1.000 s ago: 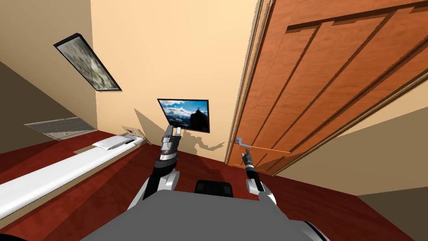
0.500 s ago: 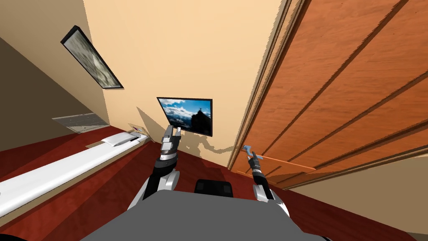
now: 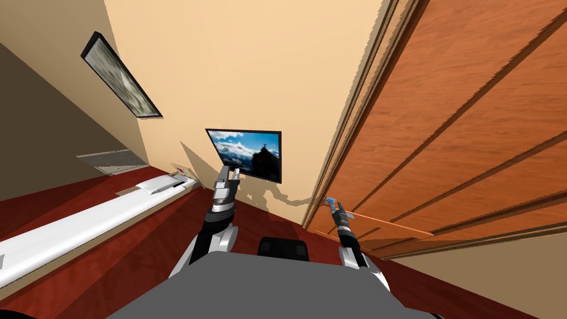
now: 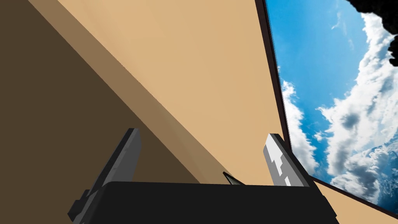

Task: Pull the door open

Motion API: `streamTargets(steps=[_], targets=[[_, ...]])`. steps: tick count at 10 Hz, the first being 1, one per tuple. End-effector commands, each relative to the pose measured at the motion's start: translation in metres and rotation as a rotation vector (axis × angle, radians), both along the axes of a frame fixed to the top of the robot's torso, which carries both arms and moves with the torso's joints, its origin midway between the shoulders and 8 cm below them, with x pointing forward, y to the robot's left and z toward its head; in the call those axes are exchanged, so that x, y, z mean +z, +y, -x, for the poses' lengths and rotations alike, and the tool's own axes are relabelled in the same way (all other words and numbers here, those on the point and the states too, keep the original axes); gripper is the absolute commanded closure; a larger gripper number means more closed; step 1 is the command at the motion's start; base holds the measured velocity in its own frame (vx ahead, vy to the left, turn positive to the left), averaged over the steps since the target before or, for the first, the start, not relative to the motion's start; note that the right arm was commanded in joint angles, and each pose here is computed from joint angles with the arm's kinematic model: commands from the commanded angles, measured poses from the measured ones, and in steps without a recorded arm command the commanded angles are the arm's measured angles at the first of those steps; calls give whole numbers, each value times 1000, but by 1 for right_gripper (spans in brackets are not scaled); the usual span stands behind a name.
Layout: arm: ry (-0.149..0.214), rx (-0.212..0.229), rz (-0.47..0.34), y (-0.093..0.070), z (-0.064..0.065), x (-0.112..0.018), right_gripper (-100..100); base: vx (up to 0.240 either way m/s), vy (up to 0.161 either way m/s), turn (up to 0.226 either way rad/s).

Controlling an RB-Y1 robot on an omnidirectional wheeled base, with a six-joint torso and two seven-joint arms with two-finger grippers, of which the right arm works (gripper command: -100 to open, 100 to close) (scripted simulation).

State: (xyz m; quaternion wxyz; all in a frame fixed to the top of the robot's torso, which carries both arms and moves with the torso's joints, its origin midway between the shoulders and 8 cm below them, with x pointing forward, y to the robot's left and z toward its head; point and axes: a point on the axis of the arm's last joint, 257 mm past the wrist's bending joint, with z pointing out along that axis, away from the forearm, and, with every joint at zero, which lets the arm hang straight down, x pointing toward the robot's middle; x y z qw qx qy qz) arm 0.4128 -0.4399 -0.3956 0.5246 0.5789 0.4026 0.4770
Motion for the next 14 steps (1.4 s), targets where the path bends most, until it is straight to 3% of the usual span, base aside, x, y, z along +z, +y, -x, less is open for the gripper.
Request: streamTargets(steps=[1,7,14], targets=[[1,0,0,0,0,0,100,0,0,0],[5,9,2,1,0,-1,100,-18,-2,13],[5,79,1,15,-5,-1,100,-200,-48,111]])
